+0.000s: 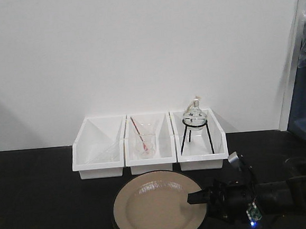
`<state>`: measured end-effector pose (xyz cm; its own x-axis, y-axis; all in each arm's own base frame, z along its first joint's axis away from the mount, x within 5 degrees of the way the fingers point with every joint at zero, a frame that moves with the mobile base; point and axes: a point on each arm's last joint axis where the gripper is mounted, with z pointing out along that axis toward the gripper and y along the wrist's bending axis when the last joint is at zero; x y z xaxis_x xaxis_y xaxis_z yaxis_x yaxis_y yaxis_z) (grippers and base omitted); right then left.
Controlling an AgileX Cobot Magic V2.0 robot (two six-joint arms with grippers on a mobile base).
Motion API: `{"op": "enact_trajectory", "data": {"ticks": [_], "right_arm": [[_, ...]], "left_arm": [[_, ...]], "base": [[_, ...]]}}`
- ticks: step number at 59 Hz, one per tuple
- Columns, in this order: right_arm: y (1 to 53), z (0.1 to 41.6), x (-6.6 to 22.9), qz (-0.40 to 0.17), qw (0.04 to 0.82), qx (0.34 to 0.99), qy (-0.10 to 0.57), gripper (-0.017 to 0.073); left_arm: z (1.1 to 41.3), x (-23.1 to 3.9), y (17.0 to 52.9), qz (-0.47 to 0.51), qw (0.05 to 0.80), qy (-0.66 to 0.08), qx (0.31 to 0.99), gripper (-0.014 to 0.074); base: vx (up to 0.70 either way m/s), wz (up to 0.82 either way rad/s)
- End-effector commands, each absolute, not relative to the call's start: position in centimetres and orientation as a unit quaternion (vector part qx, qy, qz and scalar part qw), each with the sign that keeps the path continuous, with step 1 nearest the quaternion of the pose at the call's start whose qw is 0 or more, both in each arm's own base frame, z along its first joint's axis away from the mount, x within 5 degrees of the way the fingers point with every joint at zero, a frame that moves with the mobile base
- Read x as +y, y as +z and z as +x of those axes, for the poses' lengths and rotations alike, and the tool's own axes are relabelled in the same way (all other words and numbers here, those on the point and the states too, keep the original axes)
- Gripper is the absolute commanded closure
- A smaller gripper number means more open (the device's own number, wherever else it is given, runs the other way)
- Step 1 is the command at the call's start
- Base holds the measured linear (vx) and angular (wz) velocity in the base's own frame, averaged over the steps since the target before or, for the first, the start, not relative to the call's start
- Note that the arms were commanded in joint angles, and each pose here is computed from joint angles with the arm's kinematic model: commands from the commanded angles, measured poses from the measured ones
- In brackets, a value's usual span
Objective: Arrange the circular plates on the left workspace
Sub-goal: 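Lift the plate with the right gripper and lower it onto the first plate, then open the right gripper and withdraw it from the stacked plates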
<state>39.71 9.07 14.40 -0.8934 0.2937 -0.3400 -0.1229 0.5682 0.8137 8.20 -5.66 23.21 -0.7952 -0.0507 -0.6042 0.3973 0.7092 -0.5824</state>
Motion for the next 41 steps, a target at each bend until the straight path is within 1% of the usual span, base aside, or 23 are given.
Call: {"op": "enact_trajectory", "data": {"ticks": [1, 13, 20, 33, 37, 41], "right_arm": [[17.2, 39.8, 8.6, 0.0, 0.263, 0.847, 0.462, 0.0056], [18.4, 39.4, 7.1, -0.032, 0.277, 0.857, 0.433, 0.0069], [20.2, 39.1, 6.5, -0.051, 0.299, 0.858, 0.414, 0.0085], [23.9, 38.2, 5.5, -0.065, 0.346, 0.846, 0.4, 0.0099], [25.0, 37.7, 5.1, -0.079, 0.355, 0.848, 0.386, 0.0134], [26.2, 37.1, 4.8, -0.092, 0.362, 0.854, 0.362, 0.0212]], "left_arm": [[8.6, -5.9, 24.5, 0.078, 0.319, -0.4, 0.856, 0.0597], [8.6, -6.0, 24.5, 0.069, 0.318, -0.406, 0.854, 0.0597], [8.9, -6.0, 25.0, 0.05, 0.333, -0.423, 0.841, 0.0597], [9.5, -5.8, 25.5, 0.015, 0.364, -0.433, 0.824, 0.0597], [9.7, -5.7, 25.5, 0.006, 0.373, -0.427, 0.824, 0.0597], [10.0, -5.4, 25.5, -0.007, 0.383, -0.414, 0.826, 0.0596]], "base": [[0.0, 0.0], [0.0, 0.0], [0.0, 0.0], [0.0, 0.0], [0.0, 0.0], [0.0, 0.0]]}}
